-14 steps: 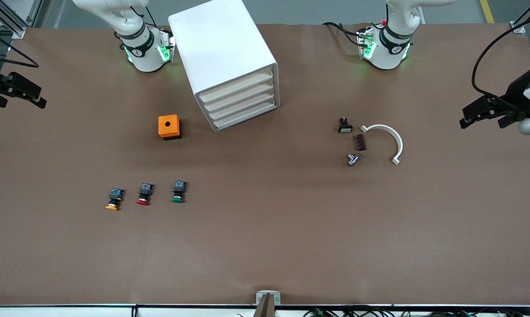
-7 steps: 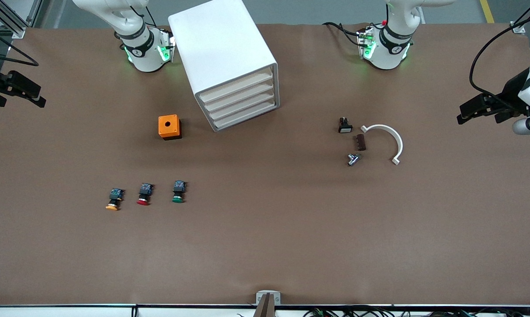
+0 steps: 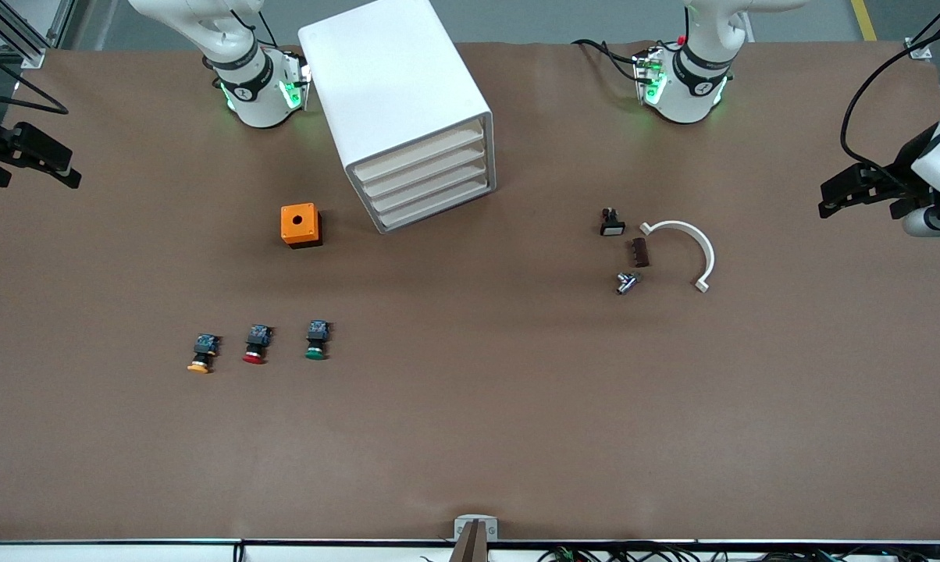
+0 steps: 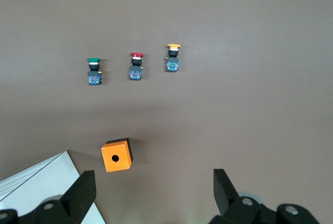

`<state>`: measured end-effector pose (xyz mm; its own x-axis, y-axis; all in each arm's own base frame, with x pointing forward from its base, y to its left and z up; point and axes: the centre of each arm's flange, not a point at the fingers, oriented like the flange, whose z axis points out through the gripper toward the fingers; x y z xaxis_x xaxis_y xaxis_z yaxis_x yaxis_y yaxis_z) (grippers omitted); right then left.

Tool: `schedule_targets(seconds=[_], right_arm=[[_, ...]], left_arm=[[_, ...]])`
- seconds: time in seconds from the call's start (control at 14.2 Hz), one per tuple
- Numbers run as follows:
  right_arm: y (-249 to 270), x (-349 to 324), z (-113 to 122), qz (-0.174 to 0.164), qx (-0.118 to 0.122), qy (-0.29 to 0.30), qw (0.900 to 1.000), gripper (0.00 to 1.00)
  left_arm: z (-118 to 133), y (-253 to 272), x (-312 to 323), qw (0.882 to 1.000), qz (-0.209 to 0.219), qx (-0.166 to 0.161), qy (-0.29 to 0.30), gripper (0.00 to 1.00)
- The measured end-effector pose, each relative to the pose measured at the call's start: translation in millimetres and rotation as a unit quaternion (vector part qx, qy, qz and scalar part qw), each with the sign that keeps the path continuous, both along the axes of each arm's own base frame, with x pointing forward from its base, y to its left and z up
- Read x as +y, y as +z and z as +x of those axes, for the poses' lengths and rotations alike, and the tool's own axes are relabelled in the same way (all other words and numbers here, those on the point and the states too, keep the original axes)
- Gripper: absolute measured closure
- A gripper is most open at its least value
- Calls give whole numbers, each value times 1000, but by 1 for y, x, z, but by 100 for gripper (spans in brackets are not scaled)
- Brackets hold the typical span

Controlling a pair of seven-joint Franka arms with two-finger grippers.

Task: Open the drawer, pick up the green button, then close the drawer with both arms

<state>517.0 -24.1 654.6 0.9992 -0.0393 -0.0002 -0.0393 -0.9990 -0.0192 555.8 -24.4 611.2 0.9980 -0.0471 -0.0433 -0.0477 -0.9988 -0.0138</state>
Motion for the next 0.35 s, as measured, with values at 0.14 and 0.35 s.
schedule_targets(seconds=[0.14, 0.35], right_arm=[[0, 0, 0, 0, 0, 1, 1000, 0], [0, 4, 0, 0, 0, 4, 1000, 0]], left_arm=[[0, 0, 0, 1000, 0, 0, 0, 0], [0, 0, 0, 1000, 0, 0, 0, 0]])
